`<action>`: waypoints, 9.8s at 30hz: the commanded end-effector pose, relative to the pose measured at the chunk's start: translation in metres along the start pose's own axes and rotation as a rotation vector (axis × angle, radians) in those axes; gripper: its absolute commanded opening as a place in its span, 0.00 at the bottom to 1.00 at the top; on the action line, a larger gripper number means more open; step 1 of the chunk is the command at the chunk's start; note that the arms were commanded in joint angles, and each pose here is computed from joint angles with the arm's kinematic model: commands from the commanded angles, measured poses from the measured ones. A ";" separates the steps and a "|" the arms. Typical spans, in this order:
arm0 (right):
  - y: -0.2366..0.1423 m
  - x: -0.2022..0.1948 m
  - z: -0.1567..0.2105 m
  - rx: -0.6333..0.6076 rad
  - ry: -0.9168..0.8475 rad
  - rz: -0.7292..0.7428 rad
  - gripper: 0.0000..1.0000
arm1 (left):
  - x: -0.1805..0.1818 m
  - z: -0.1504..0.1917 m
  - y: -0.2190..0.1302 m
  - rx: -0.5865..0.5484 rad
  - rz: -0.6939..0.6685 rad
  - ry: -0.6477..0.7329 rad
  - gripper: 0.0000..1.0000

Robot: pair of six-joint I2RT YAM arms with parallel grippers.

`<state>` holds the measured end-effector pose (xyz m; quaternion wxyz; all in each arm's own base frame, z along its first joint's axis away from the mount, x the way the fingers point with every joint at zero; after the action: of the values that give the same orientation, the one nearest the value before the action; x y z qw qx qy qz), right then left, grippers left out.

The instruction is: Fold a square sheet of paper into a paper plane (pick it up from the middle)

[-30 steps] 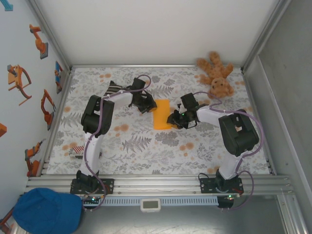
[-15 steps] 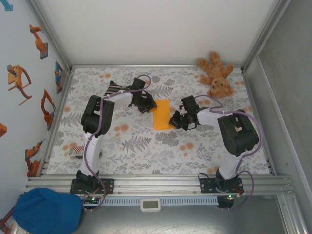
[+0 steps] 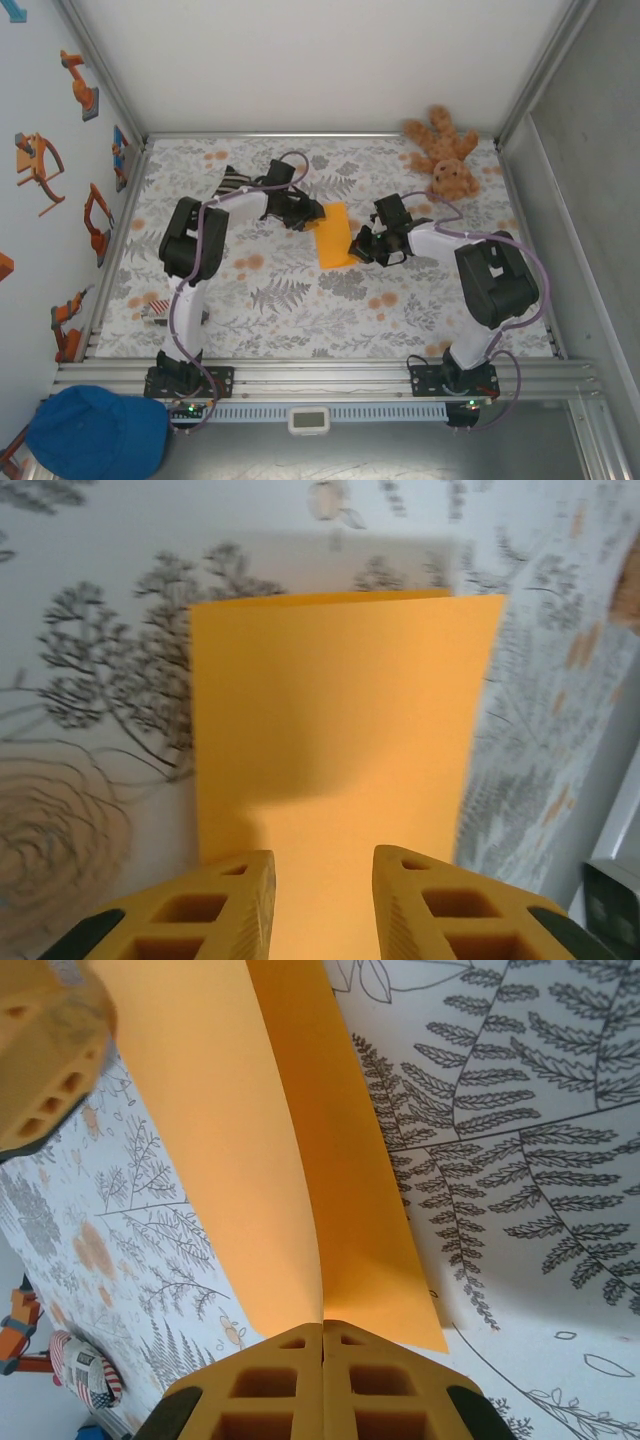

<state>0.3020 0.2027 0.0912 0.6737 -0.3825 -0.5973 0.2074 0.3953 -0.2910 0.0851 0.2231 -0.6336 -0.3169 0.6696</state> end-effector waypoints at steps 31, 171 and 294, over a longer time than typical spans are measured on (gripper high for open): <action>0.028 0.052 -0.027 -0.028 -0.108 -0.131 0.00 | 0.048 0.015 0.029 0.070 -0.180 -0.067 0.14; 0.080 0.012 -0.024 0.016 -0.051 0.007 0.25 | 0.014 0.018 -0.057 -0.104 -0.025 -0.114 0.19; 0.070 -0.034 -0.018 0.049 -0.028 0.194 0.00 | -0.024 0.077 -0.018 0.078 -0.021 0.072 0.06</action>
<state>0.3465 0.2418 0.0603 0.6317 -0.3601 -0.6507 0.2191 0.3304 -0.2920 0.1098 0.2770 -0.6382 -0.3276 0.6393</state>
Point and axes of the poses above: each hand's point on the last joint's axis, 136 mm out from that joint toward the fingers, its own y axis out along the fingers, its own x axis along the line the jaws close on, z = x × y, the point moved 6 cm from there along -y, back along the fingers, and after that the axes turned 2 degrees about -y, right-handed, at the moved point
